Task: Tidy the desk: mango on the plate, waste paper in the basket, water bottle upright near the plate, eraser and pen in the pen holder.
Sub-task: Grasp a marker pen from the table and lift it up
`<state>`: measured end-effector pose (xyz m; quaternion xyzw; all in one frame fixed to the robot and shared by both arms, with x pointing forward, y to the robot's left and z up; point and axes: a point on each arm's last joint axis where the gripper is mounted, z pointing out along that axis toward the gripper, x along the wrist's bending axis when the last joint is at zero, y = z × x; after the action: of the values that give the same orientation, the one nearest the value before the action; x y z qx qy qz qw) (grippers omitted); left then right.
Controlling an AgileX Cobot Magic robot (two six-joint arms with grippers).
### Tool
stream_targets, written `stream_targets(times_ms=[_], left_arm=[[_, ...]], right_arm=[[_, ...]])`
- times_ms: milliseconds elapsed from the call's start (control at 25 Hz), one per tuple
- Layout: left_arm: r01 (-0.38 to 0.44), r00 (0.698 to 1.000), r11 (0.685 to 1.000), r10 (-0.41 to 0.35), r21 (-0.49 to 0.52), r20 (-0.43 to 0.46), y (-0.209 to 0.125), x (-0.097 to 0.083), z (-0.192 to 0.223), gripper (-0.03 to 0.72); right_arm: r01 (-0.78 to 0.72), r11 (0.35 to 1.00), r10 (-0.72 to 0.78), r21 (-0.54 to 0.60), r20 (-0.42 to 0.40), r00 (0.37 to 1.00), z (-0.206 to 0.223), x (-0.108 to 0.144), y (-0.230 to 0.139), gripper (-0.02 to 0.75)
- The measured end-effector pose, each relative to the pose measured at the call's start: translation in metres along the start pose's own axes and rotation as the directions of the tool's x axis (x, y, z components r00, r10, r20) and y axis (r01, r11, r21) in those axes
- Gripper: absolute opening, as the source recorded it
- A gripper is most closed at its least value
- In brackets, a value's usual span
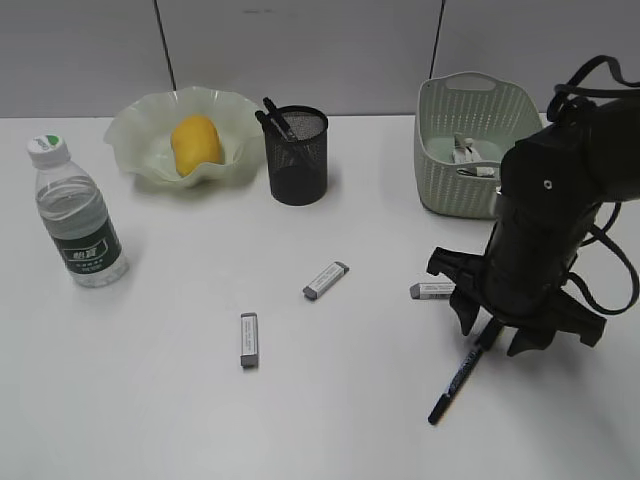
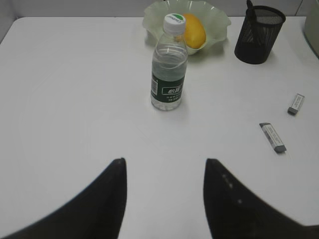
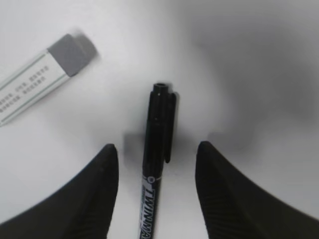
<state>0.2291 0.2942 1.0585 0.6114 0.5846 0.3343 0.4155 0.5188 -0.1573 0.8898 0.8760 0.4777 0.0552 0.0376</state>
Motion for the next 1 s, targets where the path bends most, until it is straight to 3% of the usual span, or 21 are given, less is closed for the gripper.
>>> stream_targets(times_ms=[680,800,1000], left_arm=[[0.0,1.0,1.0,0.0,0.0,0.0,0.0,0.0,0.0,0.383],[0.0,1.0,1.0,0.0,0.0,0.0,0.0,0.0,0.0,0.383],[0.0,1.0,1.0,0.0,0.0,0.0,0.0,0.0,0.0,0.372]], right_arm=[[0.009,1.0,-0.009,-0.01,0.014,1.0,0.012,0.0,0.0,0.364],[0.0,1.0,0.0,-0.018,0.016,1.0,0.012,0.0,0.001,0.313],[-0.002,1.0,0.002,-0.023,0.011,1.0,0.013,0.0,0.002,0.148]])
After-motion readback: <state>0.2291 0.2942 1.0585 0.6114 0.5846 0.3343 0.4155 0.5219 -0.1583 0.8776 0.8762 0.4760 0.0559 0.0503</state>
